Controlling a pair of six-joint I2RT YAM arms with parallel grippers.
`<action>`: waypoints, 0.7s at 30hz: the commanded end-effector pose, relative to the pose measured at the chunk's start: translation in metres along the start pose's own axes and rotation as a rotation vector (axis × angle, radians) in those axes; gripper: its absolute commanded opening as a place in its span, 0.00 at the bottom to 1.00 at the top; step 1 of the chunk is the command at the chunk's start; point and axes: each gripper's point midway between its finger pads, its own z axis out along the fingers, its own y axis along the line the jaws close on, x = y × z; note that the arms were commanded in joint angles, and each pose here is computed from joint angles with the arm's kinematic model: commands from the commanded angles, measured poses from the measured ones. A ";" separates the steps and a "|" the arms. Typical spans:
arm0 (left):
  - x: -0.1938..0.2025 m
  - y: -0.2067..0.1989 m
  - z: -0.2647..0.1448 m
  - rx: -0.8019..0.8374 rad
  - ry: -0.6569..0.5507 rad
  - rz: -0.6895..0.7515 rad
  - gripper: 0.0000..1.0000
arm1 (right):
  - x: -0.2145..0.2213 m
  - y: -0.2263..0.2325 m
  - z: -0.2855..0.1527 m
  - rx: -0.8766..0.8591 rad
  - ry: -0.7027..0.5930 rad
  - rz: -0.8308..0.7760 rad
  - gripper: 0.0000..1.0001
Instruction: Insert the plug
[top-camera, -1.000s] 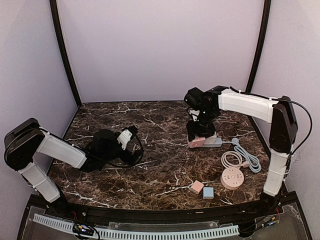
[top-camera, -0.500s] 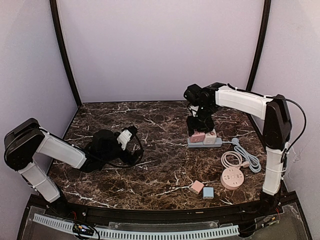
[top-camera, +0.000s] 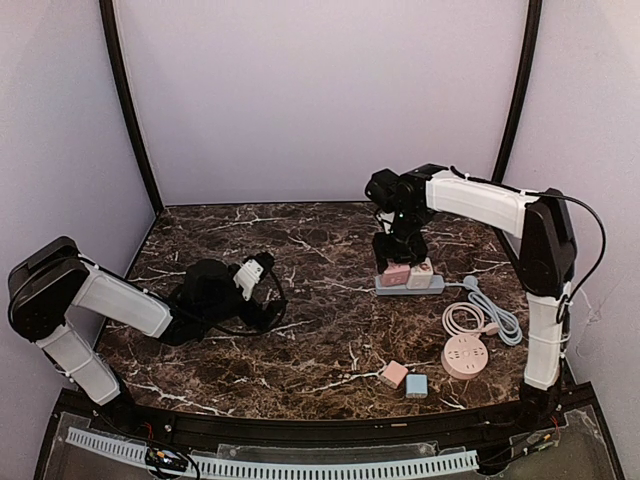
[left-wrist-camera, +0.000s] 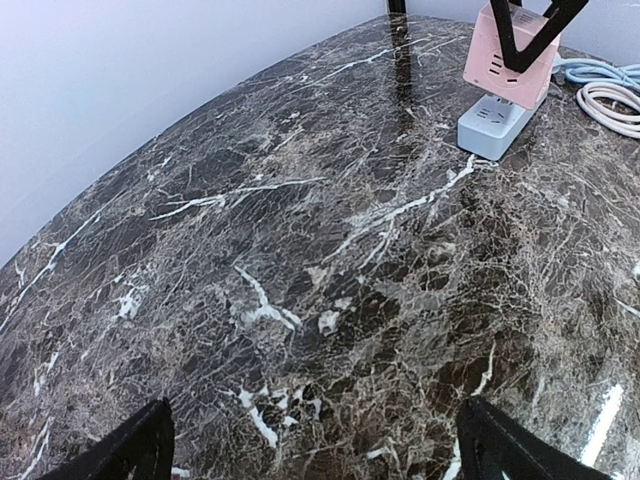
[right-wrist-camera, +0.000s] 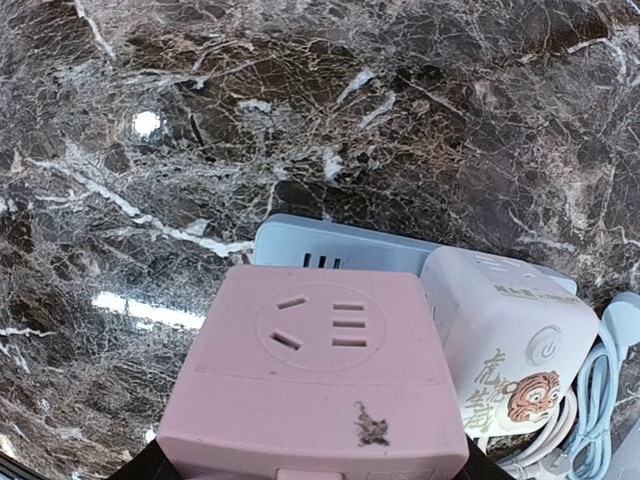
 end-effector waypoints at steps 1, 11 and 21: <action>-0.005 0.003 -0.006 -0.007 -0.025 -0.008 0.99 | -0.006 -0.009 0.004 0.043 0.011 0.039 0.00; -0.005 0.003 -0.006 -0.006 -0.027 -0.009 0.99 | -0.005 -0.009 0.016 0.027 0.058 0.087 0.00; -0.006 0.003 -0.007 -0.005 -0.029 -0.010 0.99 | -0.012 -0.007 0.015 -0.026 0.057 0.123 0.00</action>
